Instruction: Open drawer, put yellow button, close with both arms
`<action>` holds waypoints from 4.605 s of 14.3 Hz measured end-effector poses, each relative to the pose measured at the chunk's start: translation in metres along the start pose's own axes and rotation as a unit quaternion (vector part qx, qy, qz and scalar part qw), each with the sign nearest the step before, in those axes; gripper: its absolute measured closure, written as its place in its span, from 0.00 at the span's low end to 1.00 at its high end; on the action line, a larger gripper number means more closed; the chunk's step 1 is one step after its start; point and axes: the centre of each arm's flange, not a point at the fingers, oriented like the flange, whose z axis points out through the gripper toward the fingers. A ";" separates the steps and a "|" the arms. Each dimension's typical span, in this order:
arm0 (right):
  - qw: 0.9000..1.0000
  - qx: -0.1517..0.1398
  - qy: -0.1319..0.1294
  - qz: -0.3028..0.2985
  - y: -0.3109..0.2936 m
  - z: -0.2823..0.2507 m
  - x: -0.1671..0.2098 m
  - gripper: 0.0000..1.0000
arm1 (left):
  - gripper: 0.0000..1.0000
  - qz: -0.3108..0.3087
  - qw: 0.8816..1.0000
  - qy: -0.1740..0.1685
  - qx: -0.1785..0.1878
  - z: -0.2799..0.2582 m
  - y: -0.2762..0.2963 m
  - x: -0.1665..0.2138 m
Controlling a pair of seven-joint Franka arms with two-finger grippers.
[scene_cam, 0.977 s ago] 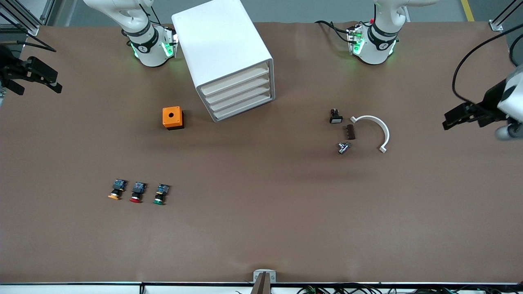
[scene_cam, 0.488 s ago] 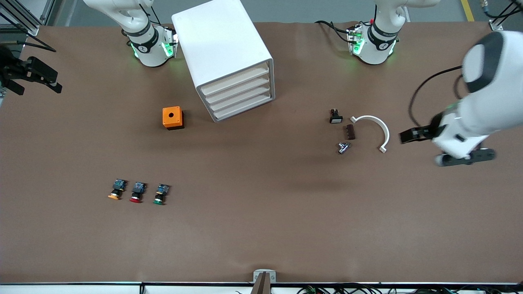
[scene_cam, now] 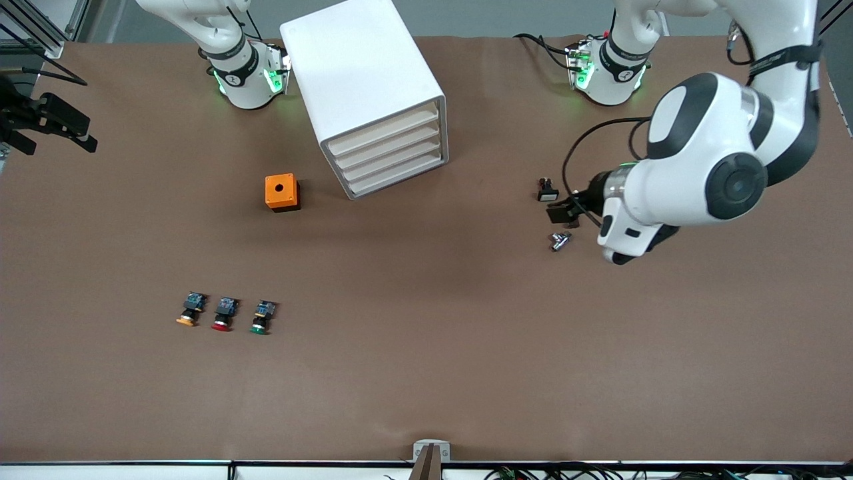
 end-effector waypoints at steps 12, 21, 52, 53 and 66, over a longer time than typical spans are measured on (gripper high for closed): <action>1.000 0.000 -0.009 0.013 0.015 0.007 0.003 0.00 | 0.00 -0.424 0.884 -0.167 0.106 0.144 0.119 -0.058; 0.998 0.000 -0.057 0.035 0.055 0.146 0.087 0.00 | 0.26 -0.514 0.784 -0.249 0.242 0.223 0.137 -0.068; 0.987 -0.011 -0.016 0.162 0.049 0.490 0.132 0.01 | 0.85 -0.519 0.734 -0.241 0.365 0.332 0.152 -0.158; 0.987 -0.011 -0.018 0.161 0.049 0.492 0.131 0.04 | 0.85 -0.522 0.733 -0.243 0.362 0.330 0.151 -0.154; 0.967 0.009 -0.062 0.248 -0.031 0.310 0.124 0.58 | 0.84 -0.567 0.703 -0.301 0.307 0.271 0.135 -0.046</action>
